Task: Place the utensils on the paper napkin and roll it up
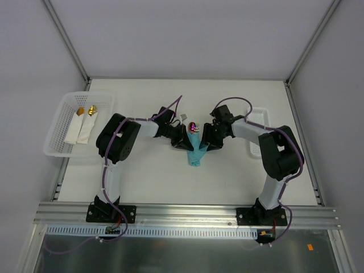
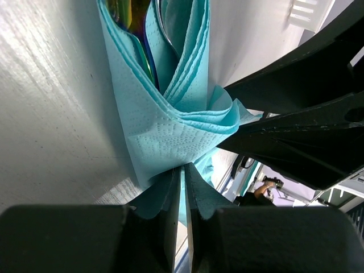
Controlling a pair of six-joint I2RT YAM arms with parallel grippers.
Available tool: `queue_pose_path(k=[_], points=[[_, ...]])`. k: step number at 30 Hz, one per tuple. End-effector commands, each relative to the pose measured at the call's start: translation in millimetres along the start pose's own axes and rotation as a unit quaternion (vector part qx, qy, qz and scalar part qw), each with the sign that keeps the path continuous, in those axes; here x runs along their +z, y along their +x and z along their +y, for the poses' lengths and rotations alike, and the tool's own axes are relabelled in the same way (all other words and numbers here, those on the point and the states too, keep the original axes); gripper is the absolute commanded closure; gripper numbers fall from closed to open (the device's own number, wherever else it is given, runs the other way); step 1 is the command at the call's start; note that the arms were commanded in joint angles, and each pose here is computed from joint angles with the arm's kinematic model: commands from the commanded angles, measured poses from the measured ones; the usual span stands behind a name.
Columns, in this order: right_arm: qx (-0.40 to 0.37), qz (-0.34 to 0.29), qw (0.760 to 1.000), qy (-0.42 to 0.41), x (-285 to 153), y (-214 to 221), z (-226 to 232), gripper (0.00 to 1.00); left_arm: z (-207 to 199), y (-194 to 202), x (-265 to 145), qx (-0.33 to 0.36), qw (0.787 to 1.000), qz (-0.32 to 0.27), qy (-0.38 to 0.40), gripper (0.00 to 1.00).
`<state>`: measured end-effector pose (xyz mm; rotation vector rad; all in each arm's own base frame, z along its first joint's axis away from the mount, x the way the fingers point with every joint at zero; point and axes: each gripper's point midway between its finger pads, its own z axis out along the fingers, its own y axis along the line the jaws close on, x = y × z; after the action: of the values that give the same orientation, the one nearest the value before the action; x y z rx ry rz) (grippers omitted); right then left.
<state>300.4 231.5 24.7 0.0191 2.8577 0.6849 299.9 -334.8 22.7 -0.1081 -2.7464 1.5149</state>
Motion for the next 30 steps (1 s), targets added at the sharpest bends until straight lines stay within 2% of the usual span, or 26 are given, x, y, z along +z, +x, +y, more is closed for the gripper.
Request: queue_pose_path(k=[1,6,11,20,21,24,25,28,30], points=[[-0.015,-0.015,1.000,-0.015,-7,-15,6,0.50,13,7,1,0.009,0.999,0.004,-0.033,0.92],[-0.027,-0.022,0.999,-0.041,-14,-26,17,0.49,14,8,2,0.009,0.999,0.006,-0.033,0.92],[-0.048,-0.021,0.996,-0.068,-22,-28,25,0.38,14,8,1,0.009,0.999,0.006,-0.031,0.92],[-0.049,-0.006,0.995,-0.082,-14,-30,24,0.38,13,7,2,0.009,0.999,0.006,-0.030,0.92],[-0.047,-0.003,0.995,-0.083,-14,-29,23,0.40,12,7,2,0.011,0.999,0.006,-0.029,0.91],[-0.043,0.003,0.996,-0.076,-11,-27,17,0.54,11,6,2,0.013,1.000,0.005,-0.028,0.91],[-0.043,0.005,0.996,-0.073,-11,-26,16,0.63,10,6,2,0.013,1.000,0.005,-0.028,0.91],[-0.037,0.013,0.998,-0.052,-7,-21,4,0.78,8,4,1,0.013,1.000,0.004,-0.025,0.91],[-0.033,0.017,0.998,-0.046,-6,-19,-2,0.82,5,3,0,0.014,1.000,0.004,-0.021,0.91]])
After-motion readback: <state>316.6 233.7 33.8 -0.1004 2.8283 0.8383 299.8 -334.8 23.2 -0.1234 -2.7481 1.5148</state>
